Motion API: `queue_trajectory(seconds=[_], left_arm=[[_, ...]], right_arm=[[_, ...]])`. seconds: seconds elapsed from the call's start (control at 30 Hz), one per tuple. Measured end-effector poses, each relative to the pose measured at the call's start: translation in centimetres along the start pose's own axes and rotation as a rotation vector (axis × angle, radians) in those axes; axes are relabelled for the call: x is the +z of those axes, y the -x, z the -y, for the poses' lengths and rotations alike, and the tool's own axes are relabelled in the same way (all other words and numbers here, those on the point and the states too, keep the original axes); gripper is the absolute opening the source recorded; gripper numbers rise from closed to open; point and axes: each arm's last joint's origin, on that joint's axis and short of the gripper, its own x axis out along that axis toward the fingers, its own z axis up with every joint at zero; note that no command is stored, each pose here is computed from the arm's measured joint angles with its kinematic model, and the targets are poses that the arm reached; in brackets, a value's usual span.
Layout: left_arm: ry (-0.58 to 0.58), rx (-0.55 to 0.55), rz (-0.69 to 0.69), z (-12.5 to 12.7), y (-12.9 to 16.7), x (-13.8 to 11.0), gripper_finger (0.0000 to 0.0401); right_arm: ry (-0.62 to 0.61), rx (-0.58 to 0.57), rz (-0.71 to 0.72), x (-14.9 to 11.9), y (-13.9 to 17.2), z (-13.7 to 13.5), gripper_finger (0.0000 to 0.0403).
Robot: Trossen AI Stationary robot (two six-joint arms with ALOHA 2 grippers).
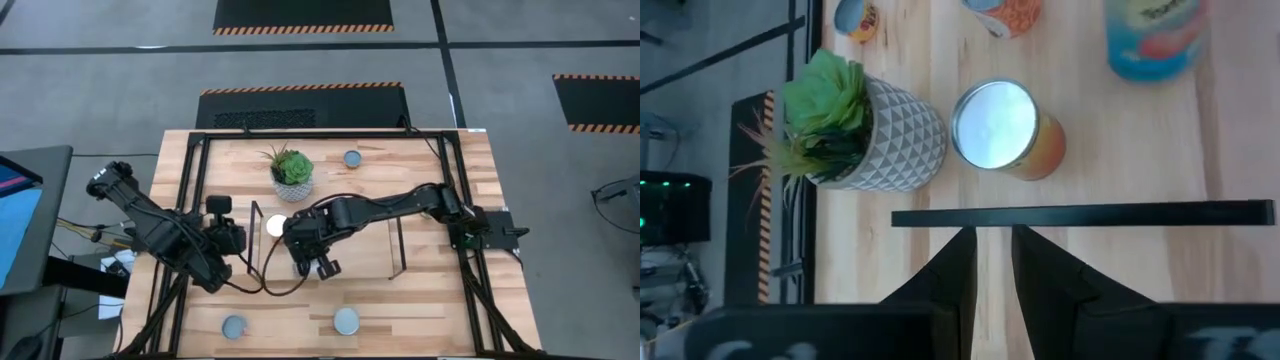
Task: Pick and place cans onto a shelf
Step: Put the canned tomatoes on the shelf
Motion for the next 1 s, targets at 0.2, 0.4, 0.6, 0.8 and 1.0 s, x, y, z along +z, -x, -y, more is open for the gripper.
queue_trajectory(seconds=[0.2,0.4,0.6,0.8,1.0], left_arm=[[0.053,-0.024,0.036,-0.4,1.0,-0.7,0.0057],[0.057,-0.042,0.048,0.0,1.4,-0.9,0.0057],[0.056,-0.047,0.054,0.2,1.5,-1.0,0.0057],[0.062,-0.046,0.054,0.2,1.5,-1.0,0.0057],[0.063,-0.044,0.055,0.2,1.5,-1.0,0.0057]], right_arm=[[-0.014,-0.006,0.005,0.1,-0.4,0.2,0.0013],[-0.015,-0.009,0.011,0.2,-0.5,0.3,0.0025],[-0.036,-0.020,0.011,-0.1,-0.5,1.3,0.0028],[-0.049,-0.030,0.011,-0.4,-0.4,2.3,0.0047],[-0.054,-0.038,0.026,-0.3,-0.4,2.7,0.0087]])
